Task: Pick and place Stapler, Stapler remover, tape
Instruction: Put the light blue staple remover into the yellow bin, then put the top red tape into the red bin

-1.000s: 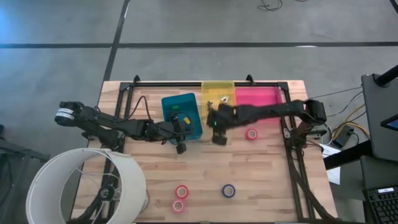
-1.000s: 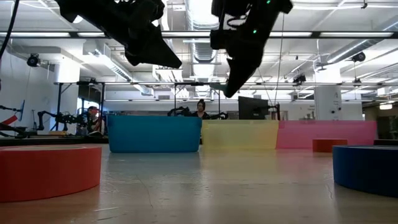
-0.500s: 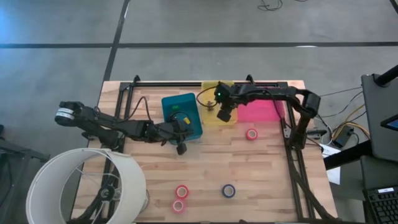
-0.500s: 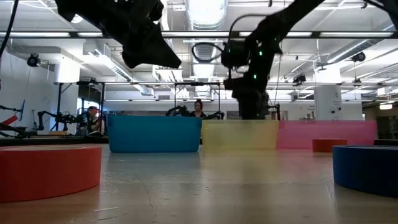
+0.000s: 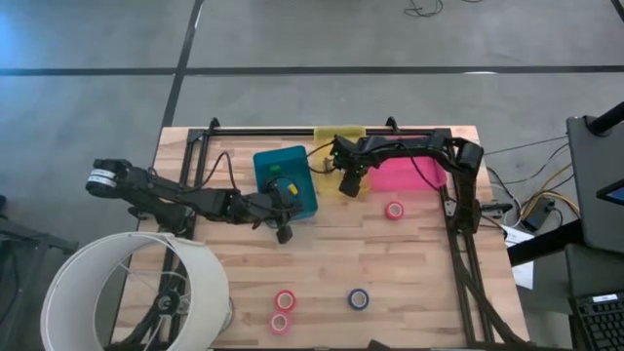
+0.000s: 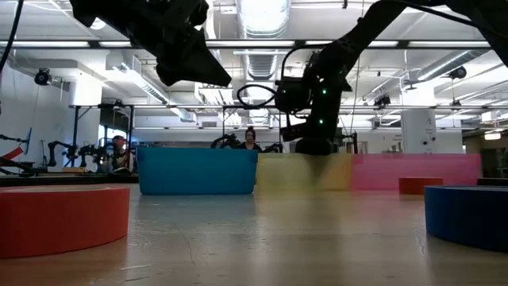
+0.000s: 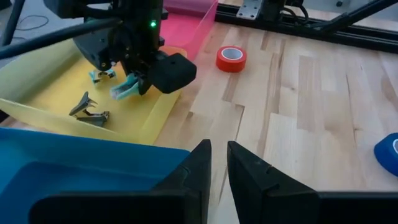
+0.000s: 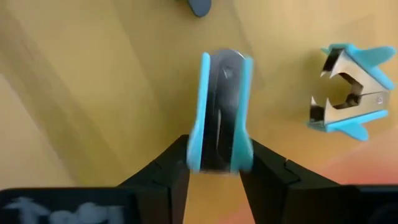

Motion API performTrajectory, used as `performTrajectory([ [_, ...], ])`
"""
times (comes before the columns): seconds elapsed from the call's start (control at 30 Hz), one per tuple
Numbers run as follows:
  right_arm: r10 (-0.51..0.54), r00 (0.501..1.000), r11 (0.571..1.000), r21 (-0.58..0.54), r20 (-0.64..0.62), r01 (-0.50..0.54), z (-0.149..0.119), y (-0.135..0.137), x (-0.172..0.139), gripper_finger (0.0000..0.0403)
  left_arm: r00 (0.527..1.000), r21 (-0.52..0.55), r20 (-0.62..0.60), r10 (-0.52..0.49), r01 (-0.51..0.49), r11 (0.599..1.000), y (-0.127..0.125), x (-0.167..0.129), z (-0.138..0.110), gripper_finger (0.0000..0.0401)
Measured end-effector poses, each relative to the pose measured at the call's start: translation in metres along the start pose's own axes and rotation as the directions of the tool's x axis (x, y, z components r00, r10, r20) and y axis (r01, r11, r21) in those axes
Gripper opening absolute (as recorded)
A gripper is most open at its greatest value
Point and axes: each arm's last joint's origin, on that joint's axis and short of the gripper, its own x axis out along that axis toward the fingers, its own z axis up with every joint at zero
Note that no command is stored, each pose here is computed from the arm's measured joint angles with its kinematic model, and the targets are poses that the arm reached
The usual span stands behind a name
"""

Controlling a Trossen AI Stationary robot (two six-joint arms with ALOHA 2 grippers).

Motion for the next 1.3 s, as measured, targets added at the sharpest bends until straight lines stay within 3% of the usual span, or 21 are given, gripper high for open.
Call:
performTrajectory([
  [0.43, 0.001, 0.995, 0.998, 0.056, 0.101, -0.007, 0.0, 0.006, -0.055, 0.0179, 1.0, 0.147, 0.0, 0.0, 0.0, 0.989, 0.0, 0.0, 0.0, 0.0053],
  [0.83, 0.08, 0.992, 0.99, 0.112, 0.097, -0.091, -0.041, 0.079, -0.118, 0.0164, 1.0, 0.248, 0.015, -0.003, -0.001, 0.969, -0.001, 0.0, 0.004, 0.0053],
  [1.07, 0.087, 0.996, 0.974, 0.207, 0.009, -0.087, -0.09, 0.107, -0.112, 0.0171, 1.0, 0.234, 0.012, -0.002, -0.001, 0.972, -0.001, -0.001, 0.004, 0.0053],
  [1.3, 0.029, 0.991, 0.947, 0.321, -0.133, 0.015, -0.137, 0.103, -0.079, 0.0178, 1.0, 0.216, 0.022, -0.004, -0.001, 0.977, -0.001, -0.001, 0.005, 0.0053],
])
